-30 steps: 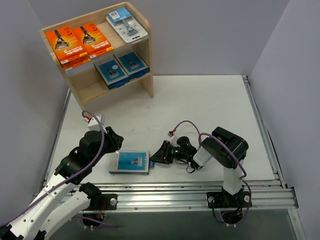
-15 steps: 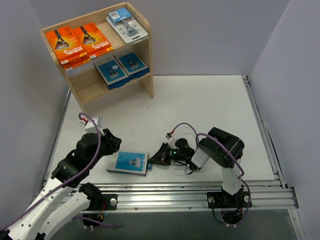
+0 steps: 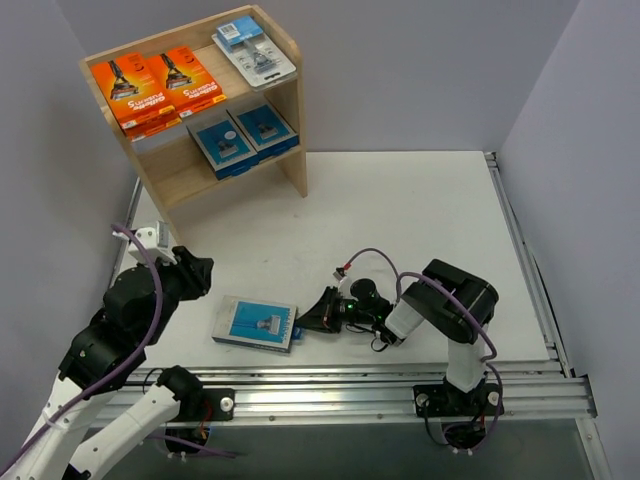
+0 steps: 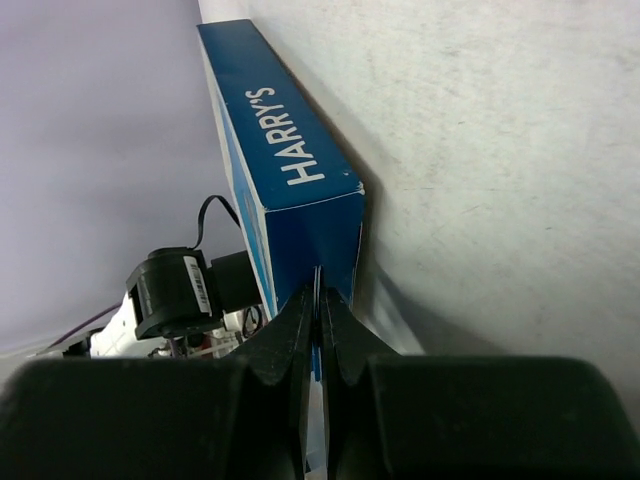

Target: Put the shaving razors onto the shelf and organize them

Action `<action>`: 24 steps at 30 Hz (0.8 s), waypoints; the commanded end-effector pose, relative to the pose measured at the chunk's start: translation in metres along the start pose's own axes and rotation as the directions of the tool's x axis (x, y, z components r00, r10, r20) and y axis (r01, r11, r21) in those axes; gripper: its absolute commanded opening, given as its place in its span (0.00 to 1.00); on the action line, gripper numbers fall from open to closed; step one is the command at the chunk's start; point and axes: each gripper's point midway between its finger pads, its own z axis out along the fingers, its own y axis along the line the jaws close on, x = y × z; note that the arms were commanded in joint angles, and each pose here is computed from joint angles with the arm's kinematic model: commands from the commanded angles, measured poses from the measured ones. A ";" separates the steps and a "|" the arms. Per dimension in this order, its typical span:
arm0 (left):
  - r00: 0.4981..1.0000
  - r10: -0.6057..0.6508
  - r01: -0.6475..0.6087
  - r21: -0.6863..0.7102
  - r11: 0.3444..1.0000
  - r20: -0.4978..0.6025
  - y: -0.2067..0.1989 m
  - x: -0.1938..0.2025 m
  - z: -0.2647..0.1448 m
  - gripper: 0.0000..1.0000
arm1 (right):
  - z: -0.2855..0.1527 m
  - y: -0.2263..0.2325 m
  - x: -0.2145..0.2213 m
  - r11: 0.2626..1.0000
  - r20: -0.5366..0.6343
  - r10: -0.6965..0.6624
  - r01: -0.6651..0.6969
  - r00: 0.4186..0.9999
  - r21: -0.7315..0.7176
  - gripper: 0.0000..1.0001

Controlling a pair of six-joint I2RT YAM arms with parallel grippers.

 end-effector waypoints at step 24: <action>0.917 0.236 -0.096 -0.394 0.914 0.322 0.101 -0.050 -0.056 0.80 | -0.006 0.268 -0.033 0.780 0.238 -0.374 0.443 0.896 -0.442 0.00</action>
